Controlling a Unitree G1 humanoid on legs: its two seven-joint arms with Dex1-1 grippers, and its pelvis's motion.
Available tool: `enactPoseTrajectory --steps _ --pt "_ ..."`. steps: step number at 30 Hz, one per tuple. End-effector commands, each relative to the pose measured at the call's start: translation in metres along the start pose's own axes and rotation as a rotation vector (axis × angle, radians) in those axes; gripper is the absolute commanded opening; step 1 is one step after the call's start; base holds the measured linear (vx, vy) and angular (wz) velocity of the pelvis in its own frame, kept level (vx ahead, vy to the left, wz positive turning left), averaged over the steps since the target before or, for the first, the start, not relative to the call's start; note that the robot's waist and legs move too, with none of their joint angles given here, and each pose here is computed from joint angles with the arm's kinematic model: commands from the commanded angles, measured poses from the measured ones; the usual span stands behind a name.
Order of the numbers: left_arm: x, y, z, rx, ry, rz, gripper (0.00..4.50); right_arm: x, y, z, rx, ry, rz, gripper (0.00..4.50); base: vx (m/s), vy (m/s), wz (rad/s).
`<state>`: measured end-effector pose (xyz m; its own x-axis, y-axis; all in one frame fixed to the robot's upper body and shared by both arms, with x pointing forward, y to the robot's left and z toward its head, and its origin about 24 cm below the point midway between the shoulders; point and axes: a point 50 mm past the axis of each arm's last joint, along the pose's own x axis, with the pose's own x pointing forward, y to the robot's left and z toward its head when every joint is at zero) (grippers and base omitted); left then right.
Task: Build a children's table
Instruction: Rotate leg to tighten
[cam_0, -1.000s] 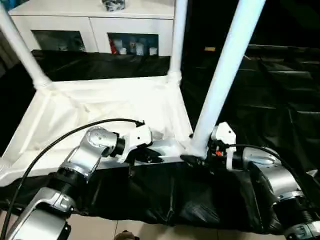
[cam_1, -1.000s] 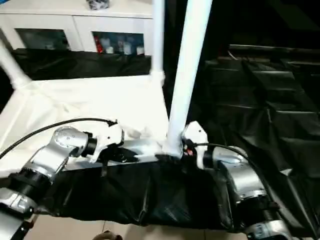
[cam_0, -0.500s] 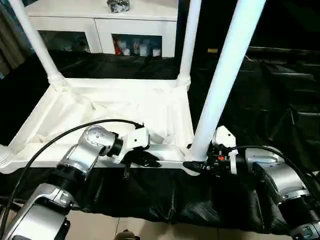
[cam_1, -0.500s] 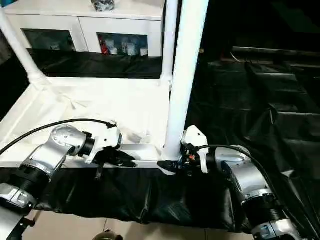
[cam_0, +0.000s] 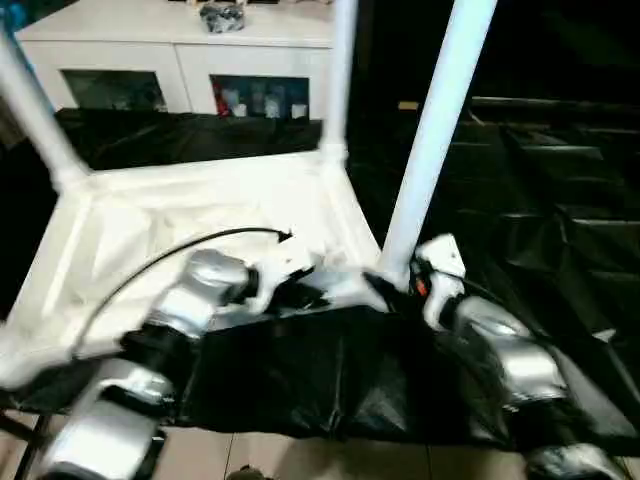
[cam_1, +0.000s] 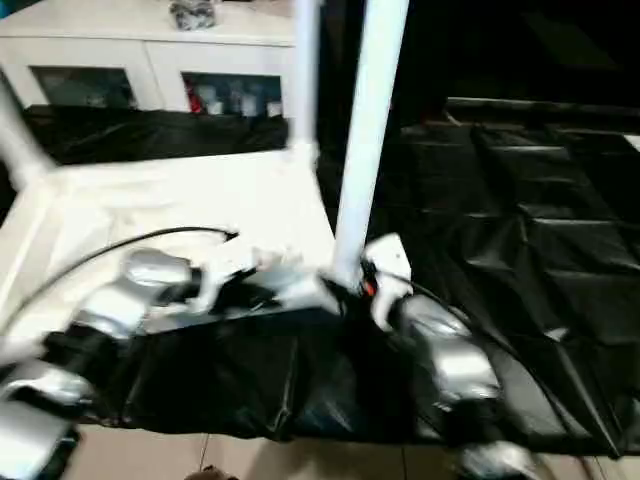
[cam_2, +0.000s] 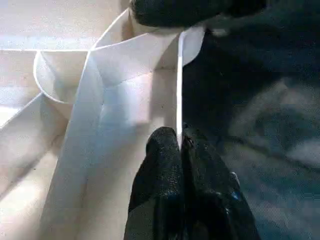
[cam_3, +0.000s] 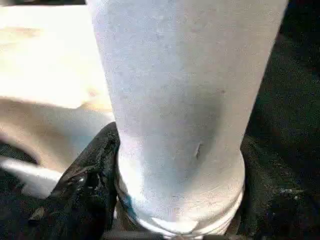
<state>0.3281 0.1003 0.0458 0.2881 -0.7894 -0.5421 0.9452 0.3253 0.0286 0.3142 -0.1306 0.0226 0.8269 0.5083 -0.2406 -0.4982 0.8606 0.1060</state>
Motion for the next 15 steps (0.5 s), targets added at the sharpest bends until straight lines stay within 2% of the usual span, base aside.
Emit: enactPoseTrajectory --steps 1,3,4,5,9,10,13,15 --pt "0.021 -0.013 0.021 0.024 -0.065 -0.008 0.00 0.014 0.026 -0.019 0.064 0.083 0.024 2.75 0.000 0.000 0.00" --pt "0.034 -0.023 0.026 0.038 -0.076 -0.022 0.00 0.023 0.035 -0.014 0.075 0.054 0.025 2.75 0.000 0.000 0.00" --pt "0.034 -0.024 0.026 0.037 -0.080 -0.025 0.00 0.024 0.035 -0.013 0.073 0.050 0.027 2.75 0.000 0.000 0.00" --pt "0.035 -0.025 0.027 0.037 -0.084 -0.030 0.00 0.024 0.036 -0.012 0.070 0.043 0.030 3.31 0.000 0.000 0.00" --pt "0.035 -0.027 0.026 0.048 -0.088 -0.032 0.00 0.022 0.032 -0.004 0.097 -0.014 0.041 3.55 0.000 0.000 0.00" --pt "0.033 -0.027 0.025 0.054 -0.090 -0.031 0.00 0.021 0.031 -0.003 0.090 -0.021 0.050 3.80 0.000 0.000 0.00" --pt "0.028 -0.024 0.021 0.056 -0.084 -0.027 0.00 0.016 0.025 -0.001 0.052 -0.026 0.072 3.93 0.000 0.000 0.00" --pt "0.017 -0.021 0.015 0.093 -0.079 -0.053 0.00 0.006 0.015 -0.002 -0.038 -0.005 0.127 4.08 0.000 0.000 0.00"
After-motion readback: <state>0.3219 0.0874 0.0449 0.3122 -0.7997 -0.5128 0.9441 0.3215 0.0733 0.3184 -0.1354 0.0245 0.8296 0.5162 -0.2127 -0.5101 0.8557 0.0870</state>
